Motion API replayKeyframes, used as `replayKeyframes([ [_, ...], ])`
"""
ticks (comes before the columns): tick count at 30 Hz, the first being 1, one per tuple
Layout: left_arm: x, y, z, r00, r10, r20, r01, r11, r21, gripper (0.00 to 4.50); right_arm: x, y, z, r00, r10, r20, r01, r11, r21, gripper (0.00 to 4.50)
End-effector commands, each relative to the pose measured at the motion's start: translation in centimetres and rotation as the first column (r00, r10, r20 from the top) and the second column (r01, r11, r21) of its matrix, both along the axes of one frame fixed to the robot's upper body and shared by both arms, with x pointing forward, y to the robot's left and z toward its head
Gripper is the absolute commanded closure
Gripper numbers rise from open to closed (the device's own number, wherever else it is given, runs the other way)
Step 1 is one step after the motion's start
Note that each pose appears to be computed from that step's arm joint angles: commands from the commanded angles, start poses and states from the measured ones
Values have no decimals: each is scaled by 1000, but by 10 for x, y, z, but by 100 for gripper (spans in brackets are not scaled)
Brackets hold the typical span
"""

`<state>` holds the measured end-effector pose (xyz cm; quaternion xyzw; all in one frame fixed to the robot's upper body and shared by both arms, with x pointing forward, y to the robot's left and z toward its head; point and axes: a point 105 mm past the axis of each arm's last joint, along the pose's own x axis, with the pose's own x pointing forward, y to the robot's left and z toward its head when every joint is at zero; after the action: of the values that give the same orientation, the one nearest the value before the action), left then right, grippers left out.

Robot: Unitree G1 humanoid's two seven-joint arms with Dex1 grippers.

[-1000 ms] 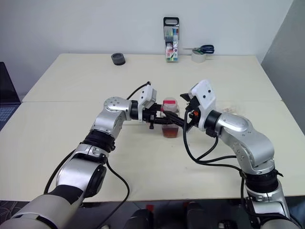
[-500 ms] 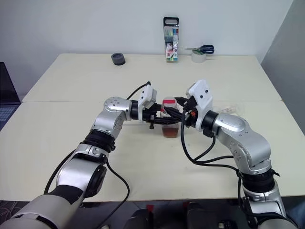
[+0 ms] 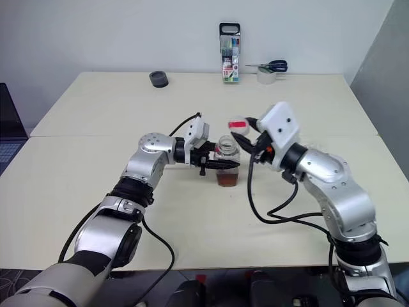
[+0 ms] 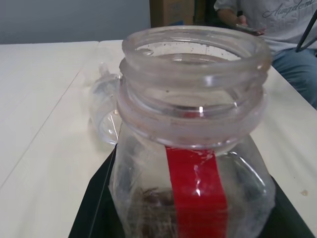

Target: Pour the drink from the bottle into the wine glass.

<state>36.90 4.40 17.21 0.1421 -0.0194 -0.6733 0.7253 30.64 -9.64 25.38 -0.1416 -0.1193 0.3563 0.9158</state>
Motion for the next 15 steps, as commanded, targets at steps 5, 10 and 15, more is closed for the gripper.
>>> replayKeyframes([
  [5, 22, 31, 27, 978, 202, 49, -197, 976, -94, 279, -21, -95, -47, 923, -340, -183, 356, 932, 66, 281],
  [10, 41, 60, 42, 928, 369, 57, -358, 922, -146, 279, -29, -140, -119, 756, -548, -357, 569, 821, -56, 281],
  [15, 56, 89, 54, 857, 509, 78, -490, 852, -183, 279, -28, -161, -171, 611, -640, -465, 659, 737, -149, 209],
])
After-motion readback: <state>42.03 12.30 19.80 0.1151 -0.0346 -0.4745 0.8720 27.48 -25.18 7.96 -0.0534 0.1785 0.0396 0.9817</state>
